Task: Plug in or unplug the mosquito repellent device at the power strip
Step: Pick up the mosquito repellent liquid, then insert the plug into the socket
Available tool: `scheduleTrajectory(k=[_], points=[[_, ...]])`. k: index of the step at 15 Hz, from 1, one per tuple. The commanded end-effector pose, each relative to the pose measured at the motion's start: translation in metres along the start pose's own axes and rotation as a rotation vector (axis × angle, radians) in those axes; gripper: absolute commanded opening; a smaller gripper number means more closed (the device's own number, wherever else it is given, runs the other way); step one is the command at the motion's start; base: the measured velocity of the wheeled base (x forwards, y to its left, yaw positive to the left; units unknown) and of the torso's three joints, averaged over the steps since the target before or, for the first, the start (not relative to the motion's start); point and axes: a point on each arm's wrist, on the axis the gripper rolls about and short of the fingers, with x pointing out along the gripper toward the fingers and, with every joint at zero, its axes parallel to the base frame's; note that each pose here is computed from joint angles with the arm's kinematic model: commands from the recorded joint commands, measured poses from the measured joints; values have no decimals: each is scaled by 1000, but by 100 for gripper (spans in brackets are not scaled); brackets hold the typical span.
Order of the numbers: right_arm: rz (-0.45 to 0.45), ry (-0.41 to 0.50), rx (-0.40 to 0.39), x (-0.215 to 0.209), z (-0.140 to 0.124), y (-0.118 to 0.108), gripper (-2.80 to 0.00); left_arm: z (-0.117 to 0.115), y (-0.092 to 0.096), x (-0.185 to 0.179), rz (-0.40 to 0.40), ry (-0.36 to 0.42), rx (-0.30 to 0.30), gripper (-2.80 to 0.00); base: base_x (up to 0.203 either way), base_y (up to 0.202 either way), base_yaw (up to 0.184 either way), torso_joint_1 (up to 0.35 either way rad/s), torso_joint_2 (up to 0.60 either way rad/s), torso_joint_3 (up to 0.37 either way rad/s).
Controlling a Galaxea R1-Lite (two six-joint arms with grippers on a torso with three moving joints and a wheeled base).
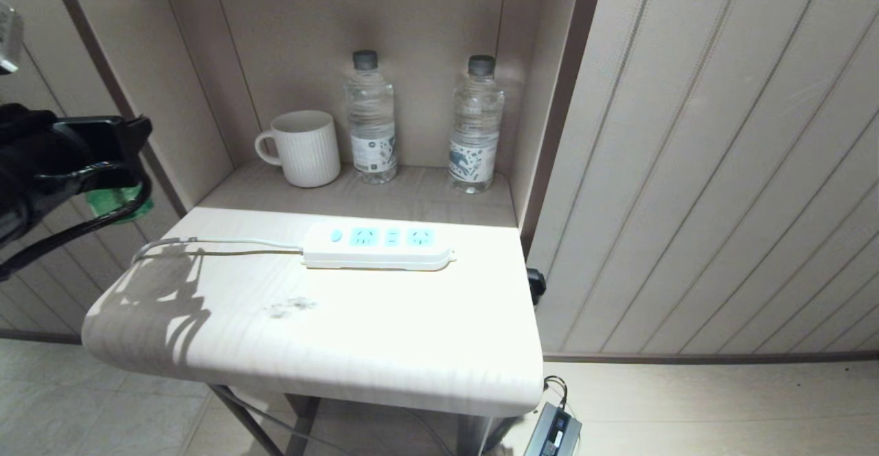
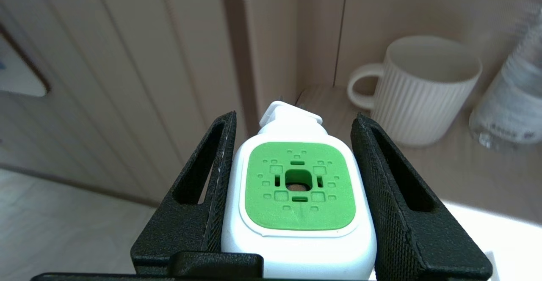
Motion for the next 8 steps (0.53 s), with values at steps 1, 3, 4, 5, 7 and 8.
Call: scheduleTrajectory(k=[1, 3, 4, 5, 7, 8], points=[[1, 0, 0, 0, 0, 0, -280, 16, 26, -39, 4, 21, 9, -280, 0, 0, 0, 0, 0, 0], [1, 0, 0, 0, 0, 0, -280, 23, 36, -55, 7, 87, 22, -280, 0, 0, 0, 0, 0, 0], [1, 0, 0, 0, 0, 0, -280, 26, 39, -61, 0, 165, 28, -280, 0, 0, 0, 0, 0, 0], [1, 0, 1, 0, 0, 0, -280, 31, 40, -69, -26, 229, 7, -280, 0, 0, 0, 0, 0, 0], [1, 0, 0, 0, 0, 0, -280, 41, 32, -84, -141, 346, -49, -280, 0, 0, 0, 0, 0, 0], [1, 0, 1, 0, 0, 0, -280, 42, 26, -87, -183, 405, -70, -280, 0, 0, 0, 0, 0, 0]])
